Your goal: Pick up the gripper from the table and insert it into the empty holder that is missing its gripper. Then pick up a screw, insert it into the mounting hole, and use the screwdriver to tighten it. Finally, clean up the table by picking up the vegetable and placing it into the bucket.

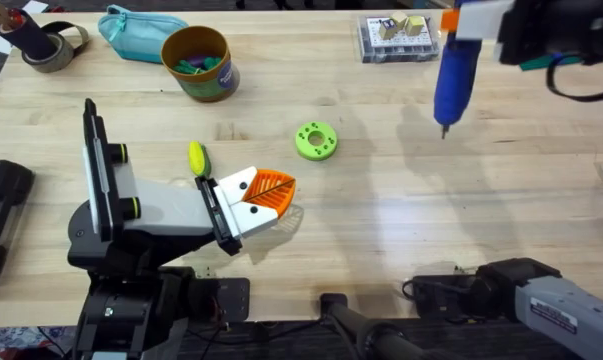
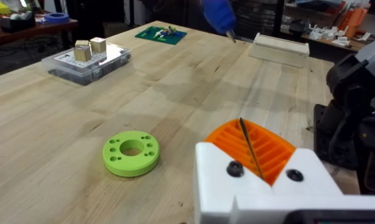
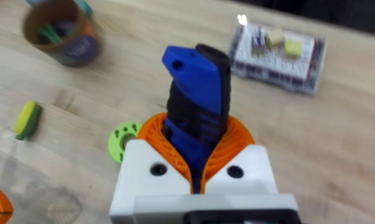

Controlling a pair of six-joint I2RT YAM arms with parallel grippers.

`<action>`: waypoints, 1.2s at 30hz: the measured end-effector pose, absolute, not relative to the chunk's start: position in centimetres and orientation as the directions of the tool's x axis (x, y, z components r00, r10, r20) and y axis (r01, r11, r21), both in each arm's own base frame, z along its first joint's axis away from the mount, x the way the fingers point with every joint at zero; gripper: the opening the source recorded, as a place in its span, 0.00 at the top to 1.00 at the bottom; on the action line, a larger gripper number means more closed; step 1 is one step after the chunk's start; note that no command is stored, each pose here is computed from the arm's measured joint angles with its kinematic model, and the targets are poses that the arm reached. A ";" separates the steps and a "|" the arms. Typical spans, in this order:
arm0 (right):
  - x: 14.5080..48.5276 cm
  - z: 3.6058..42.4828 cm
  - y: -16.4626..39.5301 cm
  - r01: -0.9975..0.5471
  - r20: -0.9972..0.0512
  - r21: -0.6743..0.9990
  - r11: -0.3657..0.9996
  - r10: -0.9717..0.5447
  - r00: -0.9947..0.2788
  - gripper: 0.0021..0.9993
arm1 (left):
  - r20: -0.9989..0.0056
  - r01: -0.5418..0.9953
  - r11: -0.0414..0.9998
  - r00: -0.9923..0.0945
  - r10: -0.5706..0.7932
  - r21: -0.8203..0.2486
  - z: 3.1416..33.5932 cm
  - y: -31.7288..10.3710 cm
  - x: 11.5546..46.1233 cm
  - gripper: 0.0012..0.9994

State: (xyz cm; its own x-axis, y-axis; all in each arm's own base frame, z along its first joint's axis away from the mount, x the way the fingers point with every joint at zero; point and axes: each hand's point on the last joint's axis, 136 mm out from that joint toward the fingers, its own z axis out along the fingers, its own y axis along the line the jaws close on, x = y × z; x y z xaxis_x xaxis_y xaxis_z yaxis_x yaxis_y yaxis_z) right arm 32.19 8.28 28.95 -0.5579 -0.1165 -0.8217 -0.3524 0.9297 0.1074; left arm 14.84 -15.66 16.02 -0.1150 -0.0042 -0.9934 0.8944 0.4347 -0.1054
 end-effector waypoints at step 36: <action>31.8 46.0 24.0 -0.968 -0.992 -0.078 0.239 0.080 0.099 0.96 | -0.993 0.896 0.433 -0.114 -0.004 -0.105 16.0 -15.7 14.8 0.99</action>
